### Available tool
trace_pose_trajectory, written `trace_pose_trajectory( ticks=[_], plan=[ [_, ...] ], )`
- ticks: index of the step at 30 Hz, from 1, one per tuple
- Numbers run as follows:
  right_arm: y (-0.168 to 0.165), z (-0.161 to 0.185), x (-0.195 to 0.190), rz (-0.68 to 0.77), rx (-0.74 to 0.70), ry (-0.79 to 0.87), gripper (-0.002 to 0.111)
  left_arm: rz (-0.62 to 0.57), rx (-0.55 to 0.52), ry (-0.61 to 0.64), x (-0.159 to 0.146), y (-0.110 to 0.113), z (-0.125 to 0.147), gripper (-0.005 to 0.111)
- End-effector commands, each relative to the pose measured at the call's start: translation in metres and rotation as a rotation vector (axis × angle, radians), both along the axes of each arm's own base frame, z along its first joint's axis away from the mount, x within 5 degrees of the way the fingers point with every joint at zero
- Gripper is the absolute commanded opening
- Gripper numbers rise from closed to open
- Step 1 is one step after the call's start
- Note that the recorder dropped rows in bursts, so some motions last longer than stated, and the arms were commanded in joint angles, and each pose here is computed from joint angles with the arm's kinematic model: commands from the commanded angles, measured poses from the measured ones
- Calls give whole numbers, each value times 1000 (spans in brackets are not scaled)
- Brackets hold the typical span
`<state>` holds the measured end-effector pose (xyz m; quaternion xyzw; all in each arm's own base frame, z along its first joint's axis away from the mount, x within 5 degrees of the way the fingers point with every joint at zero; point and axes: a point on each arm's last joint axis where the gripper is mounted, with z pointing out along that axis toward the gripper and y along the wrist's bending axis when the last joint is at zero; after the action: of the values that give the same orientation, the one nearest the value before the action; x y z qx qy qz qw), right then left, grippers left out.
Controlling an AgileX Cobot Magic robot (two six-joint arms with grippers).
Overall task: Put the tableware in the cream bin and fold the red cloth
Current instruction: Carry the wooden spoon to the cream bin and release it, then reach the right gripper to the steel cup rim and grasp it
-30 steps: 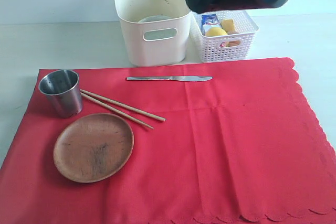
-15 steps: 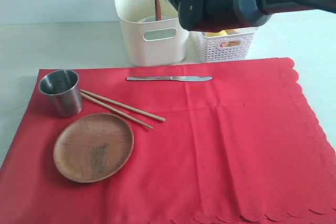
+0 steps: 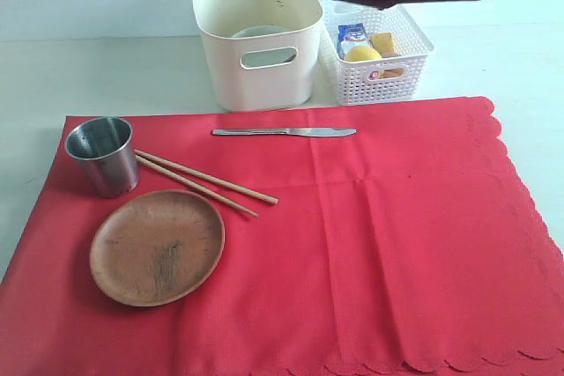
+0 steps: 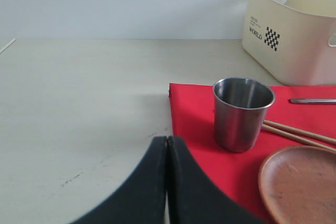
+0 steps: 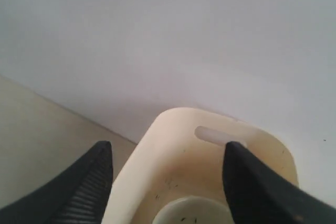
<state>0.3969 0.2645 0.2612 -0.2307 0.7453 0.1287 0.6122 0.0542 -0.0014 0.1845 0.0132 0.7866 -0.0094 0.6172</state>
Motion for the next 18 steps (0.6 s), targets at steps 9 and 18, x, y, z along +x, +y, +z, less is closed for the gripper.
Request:
trace_pose_trajectory(
  ticks=[9, 18],
  plan=[
    [-12, 53, -48, 221, -166, 190, 60, 3, 4, -8, 0, 0, 0, 0],
    [4, 34, -72, 385, -321, 328, 60, 3, 4, -8, 0, 0, 0, 0]
  ],
)
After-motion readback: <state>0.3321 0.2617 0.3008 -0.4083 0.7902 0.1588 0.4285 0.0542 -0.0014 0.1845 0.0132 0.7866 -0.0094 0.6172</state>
